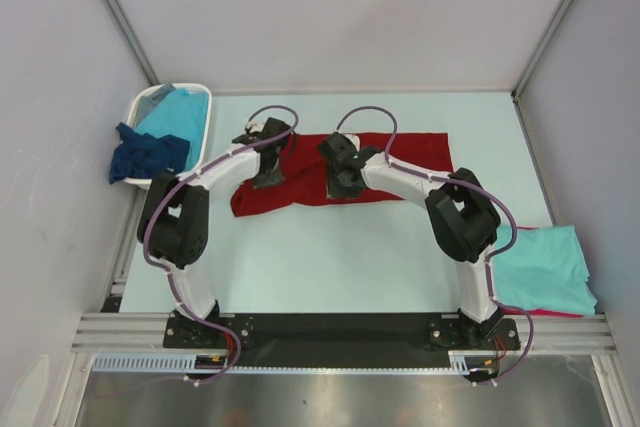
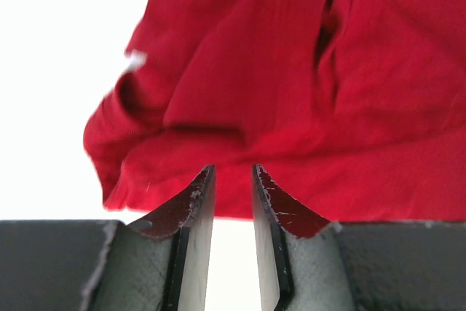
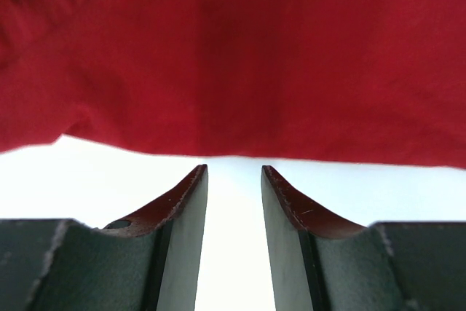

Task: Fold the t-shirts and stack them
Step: Fold the other side of the tshirt into a rectangle

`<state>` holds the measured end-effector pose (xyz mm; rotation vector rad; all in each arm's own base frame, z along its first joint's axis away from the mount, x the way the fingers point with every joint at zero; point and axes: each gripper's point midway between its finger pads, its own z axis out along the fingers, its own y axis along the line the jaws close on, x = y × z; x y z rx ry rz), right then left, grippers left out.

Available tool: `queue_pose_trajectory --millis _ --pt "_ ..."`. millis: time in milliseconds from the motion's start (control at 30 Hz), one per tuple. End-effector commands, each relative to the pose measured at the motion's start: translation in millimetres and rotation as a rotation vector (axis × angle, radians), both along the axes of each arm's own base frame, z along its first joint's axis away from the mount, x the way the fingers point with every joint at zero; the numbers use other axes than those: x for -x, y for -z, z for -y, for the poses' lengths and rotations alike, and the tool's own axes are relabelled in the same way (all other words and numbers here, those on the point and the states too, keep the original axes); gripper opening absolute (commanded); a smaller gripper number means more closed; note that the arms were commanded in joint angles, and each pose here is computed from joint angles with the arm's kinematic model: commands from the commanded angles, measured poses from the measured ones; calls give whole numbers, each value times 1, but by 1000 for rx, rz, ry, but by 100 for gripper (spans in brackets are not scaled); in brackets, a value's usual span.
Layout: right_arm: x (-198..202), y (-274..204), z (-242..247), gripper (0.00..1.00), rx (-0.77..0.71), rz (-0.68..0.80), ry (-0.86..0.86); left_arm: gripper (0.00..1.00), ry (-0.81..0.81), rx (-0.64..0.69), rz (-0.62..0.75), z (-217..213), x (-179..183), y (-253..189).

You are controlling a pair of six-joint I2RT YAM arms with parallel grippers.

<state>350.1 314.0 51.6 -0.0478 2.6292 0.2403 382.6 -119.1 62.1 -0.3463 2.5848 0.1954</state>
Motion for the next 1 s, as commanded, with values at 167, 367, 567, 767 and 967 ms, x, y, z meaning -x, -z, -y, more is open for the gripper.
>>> queue_pose_trajectory --millis 167,367,567,767,967 --pt "-45 -35 -18 40 -32 82 -5 31 43 69 115 14 36 -45" --pt "-62 -42 -44 40 -70 85 -30 31 46 48 119 5 52 -45" --pt "-74 -38 -55 40 -81 76 -41 31 26 42 70 -4 63 -25" --pt "-80 -26 -58 40 -89 47 -49 30 14 35 27 -12 69 -8" --pt "-92 -27 -63 40 -125 52 -49 30 -2 41 -36 -14 75 8"
